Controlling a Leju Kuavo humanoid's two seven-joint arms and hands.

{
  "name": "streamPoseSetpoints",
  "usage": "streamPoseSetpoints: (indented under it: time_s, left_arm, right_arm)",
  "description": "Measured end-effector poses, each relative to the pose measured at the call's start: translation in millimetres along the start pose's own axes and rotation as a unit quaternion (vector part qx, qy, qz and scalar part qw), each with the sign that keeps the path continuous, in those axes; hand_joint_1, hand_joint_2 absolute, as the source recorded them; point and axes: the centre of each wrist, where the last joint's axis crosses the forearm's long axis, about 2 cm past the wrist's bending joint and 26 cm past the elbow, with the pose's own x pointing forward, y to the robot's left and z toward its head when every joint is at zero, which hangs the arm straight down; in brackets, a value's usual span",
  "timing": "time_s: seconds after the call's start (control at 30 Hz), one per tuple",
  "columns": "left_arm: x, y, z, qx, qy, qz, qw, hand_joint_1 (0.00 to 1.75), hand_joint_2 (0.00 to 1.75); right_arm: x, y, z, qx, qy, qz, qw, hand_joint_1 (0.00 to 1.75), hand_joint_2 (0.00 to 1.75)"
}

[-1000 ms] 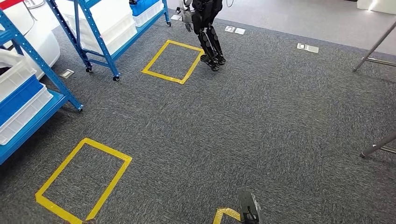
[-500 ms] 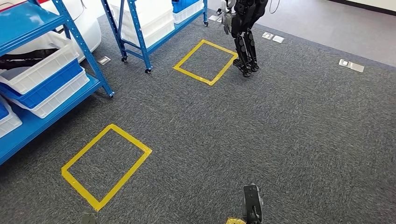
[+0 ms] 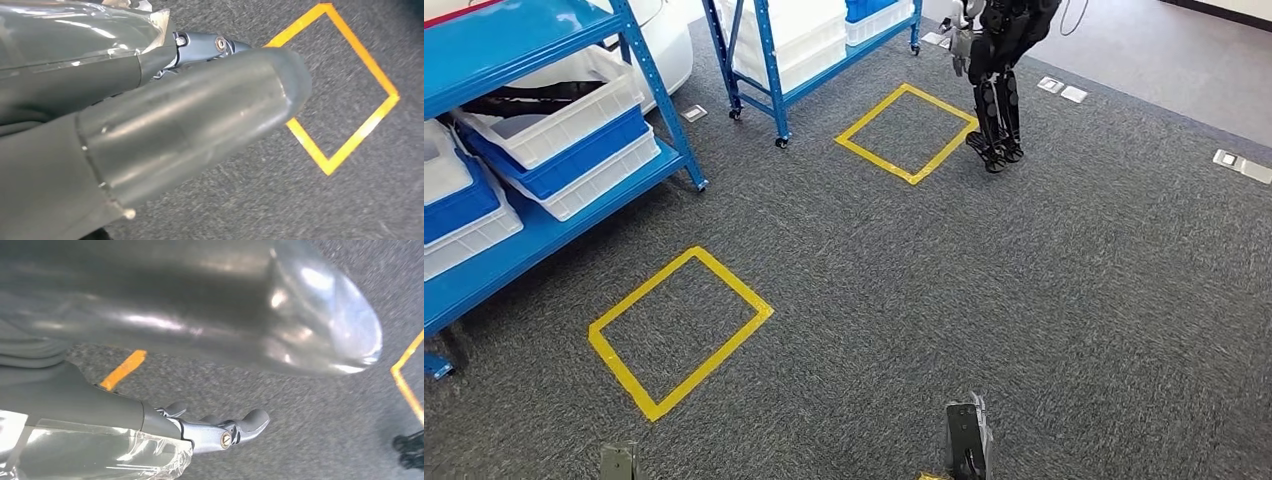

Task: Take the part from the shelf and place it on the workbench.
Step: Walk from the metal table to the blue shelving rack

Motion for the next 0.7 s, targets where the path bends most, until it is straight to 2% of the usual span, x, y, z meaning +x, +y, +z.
streamPoseSetpoints:
  time_s: [0.33,0.7]
  left_arm:
    - [7,-7,-2,0.000,-0.024,0.011,1.000,0.00,0.00]
    - [11,-7,-1,-0.004,-0.050,0.007,0.999,0.00,0.00]
  right_arm:
    - [-1,1,4,-0.007,-0.004,-0.033,0.999,0.00,0.00]
    - [20,6,-8,0.002,-0.066,-0.035,0.997,0.00,0.00]
